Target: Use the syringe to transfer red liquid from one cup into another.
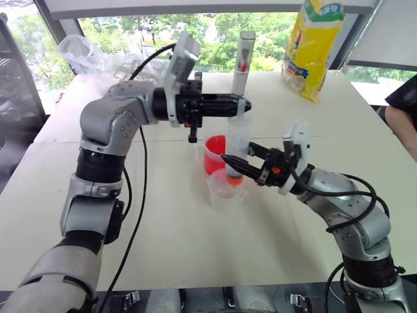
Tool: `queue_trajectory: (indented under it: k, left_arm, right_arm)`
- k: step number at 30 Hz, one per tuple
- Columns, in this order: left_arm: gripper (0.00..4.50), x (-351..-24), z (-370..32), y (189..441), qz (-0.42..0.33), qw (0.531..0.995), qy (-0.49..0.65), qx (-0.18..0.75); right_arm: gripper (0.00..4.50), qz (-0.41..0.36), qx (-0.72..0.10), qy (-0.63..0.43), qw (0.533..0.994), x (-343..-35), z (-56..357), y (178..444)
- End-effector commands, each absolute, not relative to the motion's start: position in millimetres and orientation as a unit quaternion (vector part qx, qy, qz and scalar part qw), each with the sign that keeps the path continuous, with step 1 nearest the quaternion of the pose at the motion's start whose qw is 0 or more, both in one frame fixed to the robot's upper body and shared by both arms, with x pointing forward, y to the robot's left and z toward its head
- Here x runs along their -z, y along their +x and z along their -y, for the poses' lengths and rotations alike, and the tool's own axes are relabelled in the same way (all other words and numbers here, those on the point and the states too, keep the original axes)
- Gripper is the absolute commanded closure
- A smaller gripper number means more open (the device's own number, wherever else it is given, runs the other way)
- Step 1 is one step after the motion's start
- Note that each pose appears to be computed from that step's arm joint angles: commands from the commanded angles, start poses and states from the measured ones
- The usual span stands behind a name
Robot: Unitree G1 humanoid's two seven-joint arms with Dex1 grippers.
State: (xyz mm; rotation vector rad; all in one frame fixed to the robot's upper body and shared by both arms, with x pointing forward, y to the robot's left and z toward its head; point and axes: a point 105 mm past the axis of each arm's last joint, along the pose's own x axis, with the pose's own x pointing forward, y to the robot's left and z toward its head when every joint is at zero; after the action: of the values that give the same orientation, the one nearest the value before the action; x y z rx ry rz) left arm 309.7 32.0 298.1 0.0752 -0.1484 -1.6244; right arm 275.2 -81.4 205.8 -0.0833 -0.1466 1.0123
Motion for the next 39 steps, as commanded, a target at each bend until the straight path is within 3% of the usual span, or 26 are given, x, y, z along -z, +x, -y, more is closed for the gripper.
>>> queue_trajectory:
  k: [1, 39]
  left_arm:
    - [4.47, -303.3, -29.6, 299.6, 0.075, 0.671, 0.038, 0.736]
    - [4.47, -259.3, -21.2, 286.0, 0.02, 0.653, 0.053, 0.755]
  right_arm:
    - [3.01, 0.098, -0.504, -0.05, 0.857, -218.9, 74.1, 266.9]
    - [3.01, 0.129, -0.513, -0.024, 0.848, -256.6, 73.0, 266.8]
